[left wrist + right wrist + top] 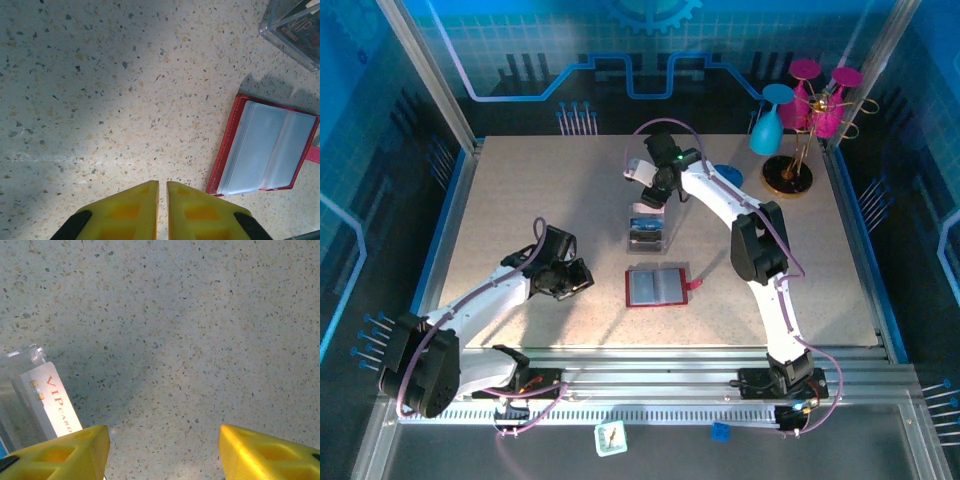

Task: Take the credit cards out of the card holder

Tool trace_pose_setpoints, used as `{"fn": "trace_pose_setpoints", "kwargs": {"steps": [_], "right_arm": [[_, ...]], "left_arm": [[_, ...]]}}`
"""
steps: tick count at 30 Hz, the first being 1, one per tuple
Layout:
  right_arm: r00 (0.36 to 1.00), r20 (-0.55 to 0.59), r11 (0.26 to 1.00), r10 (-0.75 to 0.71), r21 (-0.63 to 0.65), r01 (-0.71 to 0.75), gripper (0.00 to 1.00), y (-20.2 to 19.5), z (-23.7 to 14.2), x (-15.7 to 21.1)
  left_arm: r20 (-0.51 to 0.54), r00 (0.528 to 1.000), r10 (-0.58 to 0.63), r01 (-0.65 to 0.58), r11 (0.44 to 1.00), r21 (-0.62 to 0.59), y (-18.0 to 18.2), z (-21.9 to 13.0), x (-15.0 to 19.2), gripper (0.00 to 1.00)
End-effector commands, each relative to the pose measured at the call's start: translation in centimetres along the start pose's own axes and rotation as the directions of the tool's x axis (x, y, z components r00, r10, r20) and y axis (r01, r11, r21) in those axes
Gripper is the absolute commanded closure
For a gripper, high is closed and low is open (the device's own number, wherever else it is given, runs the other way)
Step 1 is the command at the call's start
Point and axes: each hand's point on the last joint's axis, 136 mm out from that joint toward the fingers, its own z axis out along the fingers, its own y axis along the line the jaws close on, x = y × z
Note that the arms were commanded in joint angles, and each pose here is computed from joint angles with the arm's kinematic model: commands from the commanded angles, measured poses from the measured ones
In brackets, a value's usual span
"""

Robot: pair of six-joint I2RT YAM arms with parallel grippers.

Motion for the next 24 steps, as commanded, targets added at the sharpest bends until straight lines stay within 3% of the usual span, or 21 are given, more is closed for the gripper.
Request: {"fn": "trace_pose_setpoints", "kwargs": {"steps": [1,9,14,24], "right_arm": [[1.000,0.011,1.000,0.014,-0.020,-0.014,0.40,0.0,-0.5,-0.1],[1.000,0.005,0.999,0.015,-0.047,-0.015,0.40,0.6,-1.1,-0.1],[0.998,0.031,0.998,0.046,-0.041,-0.045,0.41,1.0,-3.4,-0.4],[0.950,0.160,0.958,0.270,-0.145,-0.247,0.44,5.1,-8.7,-0.3]], "left_arm": [[-0.012,1.000,-0.012,0.012,1.000,0.007,0.3,-0.2,0.5,0.87],[-0.020,1.000,-0.010,0.010,1.000,0.022,0.1,-0.1,0.6,0.87],[-0.025,1.000,0.002,-0.001,0.998,0.058,-0.7,0.1,0.5,0.87],[-0.048,0.998,0.029,-0.024,0.993,0.113,-2.9,1.2,0.5,0.84]]}}
